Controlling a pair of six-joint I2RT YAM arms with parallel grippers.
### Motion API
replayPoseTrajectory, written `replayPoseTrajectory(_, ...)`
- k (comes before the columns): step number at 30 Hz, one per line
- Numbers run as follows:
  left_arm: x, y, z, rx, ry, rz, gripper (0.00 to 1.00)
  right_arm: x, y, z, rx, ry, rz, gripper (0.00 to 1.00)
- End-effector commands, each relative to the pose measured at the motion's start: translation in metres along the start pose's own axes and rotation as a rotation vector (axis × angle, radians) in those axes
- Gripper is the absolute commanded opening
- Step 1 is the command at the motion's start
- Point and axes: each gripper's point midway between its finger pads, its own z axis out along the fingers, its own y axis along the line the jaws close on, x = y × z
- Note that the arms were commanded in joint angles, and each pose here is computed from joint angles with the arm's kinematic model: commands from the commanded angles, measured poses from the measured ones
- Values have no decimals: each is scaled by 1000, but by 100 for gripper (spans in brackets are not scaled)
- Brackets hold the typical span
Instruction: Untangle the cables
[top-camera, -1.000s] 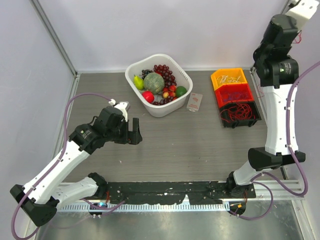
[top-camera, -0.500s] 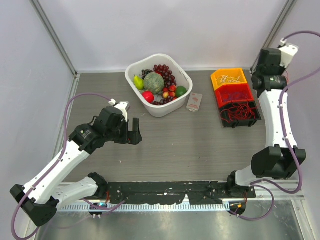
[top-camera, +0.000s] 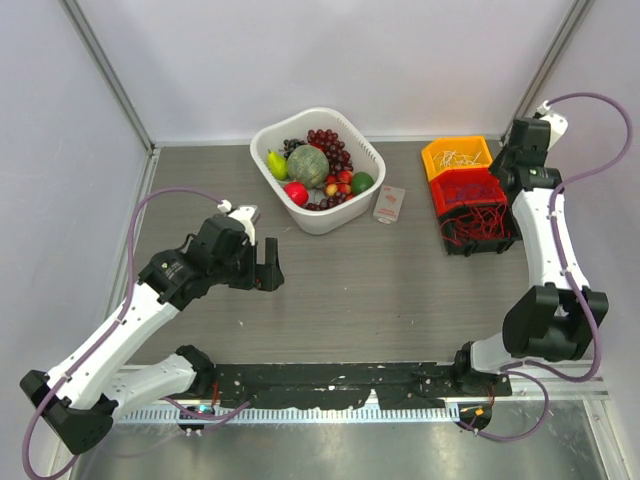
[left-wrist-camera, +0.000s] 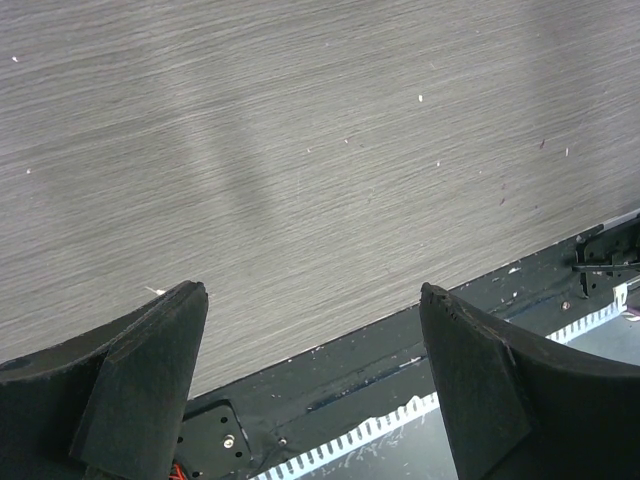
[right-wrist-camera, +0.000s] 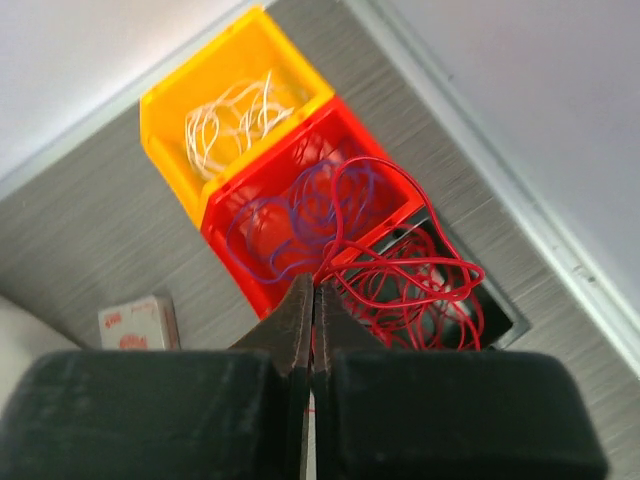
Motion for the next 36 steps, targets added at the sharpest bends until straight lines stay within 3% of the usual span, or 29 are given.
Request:
replayPoseTrajectory(1, -3, -1, -5, 25, -39, 8, 91, 22, 23, 20, -109, 69, 60, 1)
replayPoseTrajectory(11, -2, 2, -6, 11, -42, 6, 91, 93, -9, 47, -9, 277, 153, 1)
replayPoseTrajectory(17, -6, 5, -8, -14, -32, 37, 92, 147, -28, 62, 45, 421, 128, 1)
replayPoseTrajectory(28, -6, -1, -20, 14, -49, -16, 91, 167, -32, 91, 71, 556, -33, 1)
replayPoseTrajectory(36, -9, -8, -29, 56, -94, -85, 92, 122, -40, 48, 116, 496, -57, 29)
